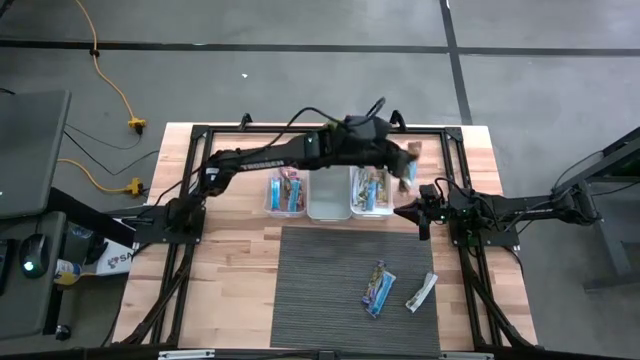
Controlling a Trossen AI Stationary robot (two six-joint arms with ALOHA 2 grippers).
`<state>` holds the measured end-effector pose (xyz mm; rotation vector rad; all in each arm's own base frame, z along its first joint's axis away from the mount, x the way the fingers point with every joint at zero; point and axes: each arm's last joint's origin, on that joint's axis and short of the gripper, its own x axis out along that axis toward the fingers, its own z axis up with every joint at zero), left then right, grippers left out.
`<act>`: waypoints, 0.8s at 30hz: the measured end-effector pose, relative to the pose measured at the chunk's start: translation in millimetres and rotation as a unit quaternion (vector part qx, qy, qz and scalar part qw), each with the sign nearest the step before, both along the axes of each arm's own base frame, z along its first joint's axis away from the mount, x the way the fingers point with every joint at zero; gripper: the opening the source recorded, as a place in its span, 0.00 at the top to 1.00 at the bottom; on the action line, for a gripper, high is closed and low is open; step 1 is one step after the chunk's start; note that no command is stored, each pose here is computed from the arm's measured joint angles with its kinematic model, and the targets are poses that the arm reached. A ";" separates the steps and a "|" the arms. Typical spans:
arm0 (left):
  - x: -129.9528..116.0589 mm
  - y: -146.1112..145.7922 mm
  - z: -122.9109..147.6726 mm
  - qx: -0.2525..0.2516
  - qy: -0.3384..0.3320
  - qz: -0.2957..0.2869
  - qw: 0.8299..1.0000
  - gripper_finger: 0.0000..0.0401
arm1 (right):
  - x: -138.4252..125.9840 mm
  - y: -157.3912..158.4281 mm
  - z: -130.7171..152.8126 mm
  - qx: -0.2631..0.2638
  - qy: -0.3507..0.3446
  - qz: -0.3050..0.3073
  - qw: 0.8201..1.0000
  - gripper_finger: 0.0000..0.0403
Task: Pick and place Granola Bars by type
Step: Put the yellow granola bar into the white bin
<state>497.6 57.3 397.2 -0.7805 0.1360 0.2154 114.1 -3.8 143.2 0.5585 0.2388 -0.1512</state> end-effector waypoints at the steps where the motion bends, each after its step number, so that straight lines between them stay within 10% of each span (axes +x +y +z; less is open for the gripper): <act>1: -1.0 3.1 -2.6 -0.003 0.013 0.015 1.000 0.72 | 0.0 0.0 0.0 0.000 0.000 0.000 1.000 1.00; 15: -19.8 24.6 -34.2 -0.036 0.175 0.192 0.965 0.72 | 0.0 0.0 0.0 0.000 0.000 0.000 1.000 1.00; 24: -16.6 25.8 -63.1 -0.018 0.239 0.202 0.950 0.72 | 0.0 0.0 0.0 0.000 0.000 0.000 1.000 1.00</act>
